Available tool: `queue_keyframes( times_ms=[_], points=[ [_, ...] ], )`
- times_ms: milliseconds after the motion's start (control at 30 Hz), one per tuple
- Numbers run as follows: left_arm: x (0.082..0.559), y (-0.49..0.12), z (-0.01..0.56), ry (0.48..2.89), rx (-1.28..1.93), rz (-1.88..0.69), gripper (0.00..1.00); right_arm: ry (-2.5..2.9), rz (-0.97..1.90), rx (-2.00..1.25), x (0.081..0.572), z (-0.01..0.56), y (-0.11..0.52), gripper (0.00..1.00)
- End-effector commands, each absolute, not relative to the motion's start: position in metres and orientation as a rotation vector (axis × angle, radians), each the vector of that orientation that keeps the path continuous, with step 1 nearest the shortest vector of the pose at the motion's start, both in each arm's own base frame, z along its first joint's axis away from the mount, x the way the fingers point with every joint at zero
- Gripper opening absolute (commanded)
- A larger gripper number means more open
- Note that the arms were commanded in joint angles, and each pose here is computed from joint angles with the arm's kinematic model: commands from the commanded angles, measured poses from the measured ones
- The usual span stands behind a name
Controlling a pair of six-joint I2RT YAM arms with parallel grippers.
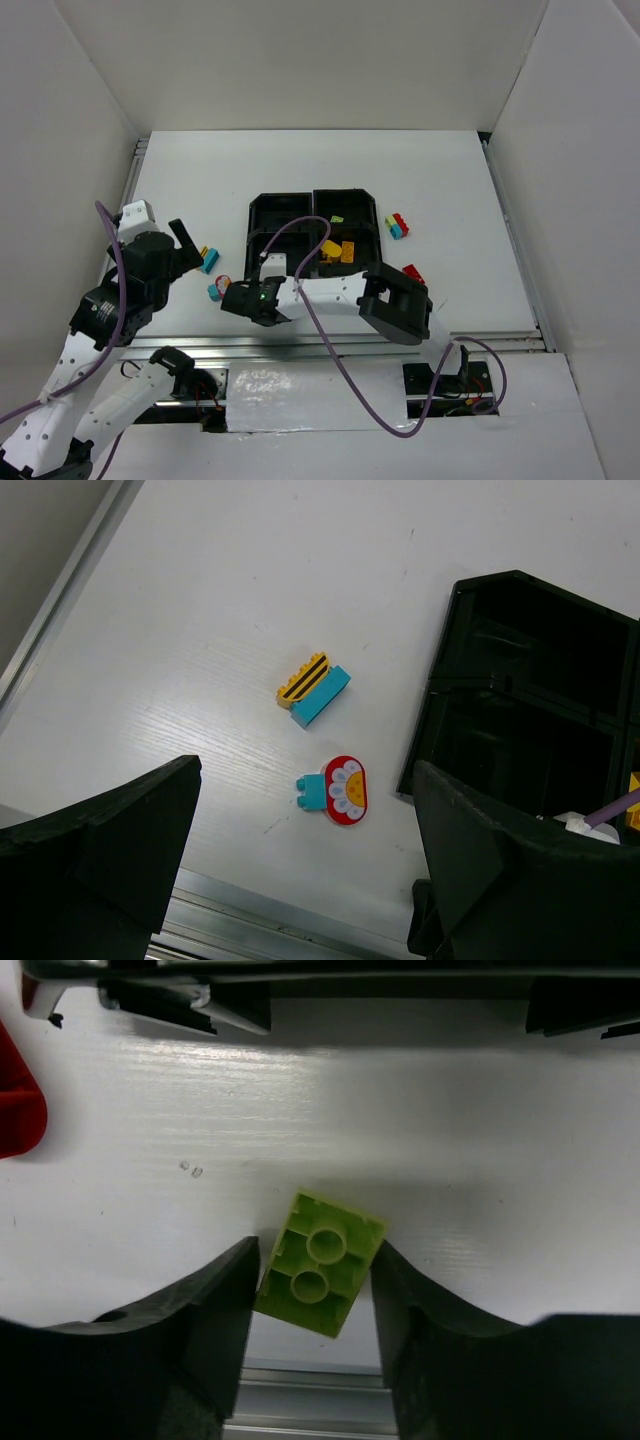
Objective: Sort the legos into containers by color
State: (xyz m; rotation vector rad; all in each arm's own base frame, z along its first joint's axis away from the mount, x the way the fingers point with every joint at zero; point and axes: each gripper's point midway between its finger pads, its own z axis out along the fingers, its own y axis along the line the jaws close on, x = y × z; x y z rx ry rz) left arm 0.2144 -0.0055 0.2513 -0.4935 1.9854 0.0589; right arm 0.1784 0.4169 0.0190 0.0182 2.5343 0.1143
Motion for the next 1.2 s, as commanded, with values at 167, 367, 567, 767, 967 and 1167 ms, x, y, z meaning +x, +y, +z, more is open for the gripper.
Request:
queue_keyframes(
  times_ms=[167,367,567,767,967,1167],
  points=[
    [0.217,-0.006,0.258,1.953,-0.482,0.038,1.0,2.522,0.242,-0.042,0.172,0.034,0.416,0.33],
    [0.217,-0.005,0.258,1.949,-0.49,0.041,0.99,2.501,0.304,-0.146,0.157,0.056,0.412,0.0],
    [0.217,-0.005,0.258,1.948,-0.494,0.043,1.0,2.462,0.514,-0.276,0.135,0.101,0.411,0.0],
    [0.222,-0.008,0.254,1.971,-0.477,0.056,0.99,2.329,0.585,-0.23,0.175,0.173,0.378,0.0],
    [0.232,-0.011,0.247,2.011,-0.451,0.062,1.0,2.269,0.425,-0.161,0.29,0.201,0.312,0.0],
    [0.236,-0.009,0.244,2.025,-0.457,0.057,1.0,2.33,0.268,-0.064,0.384,0.197,0.269,0.0]
  ],
)
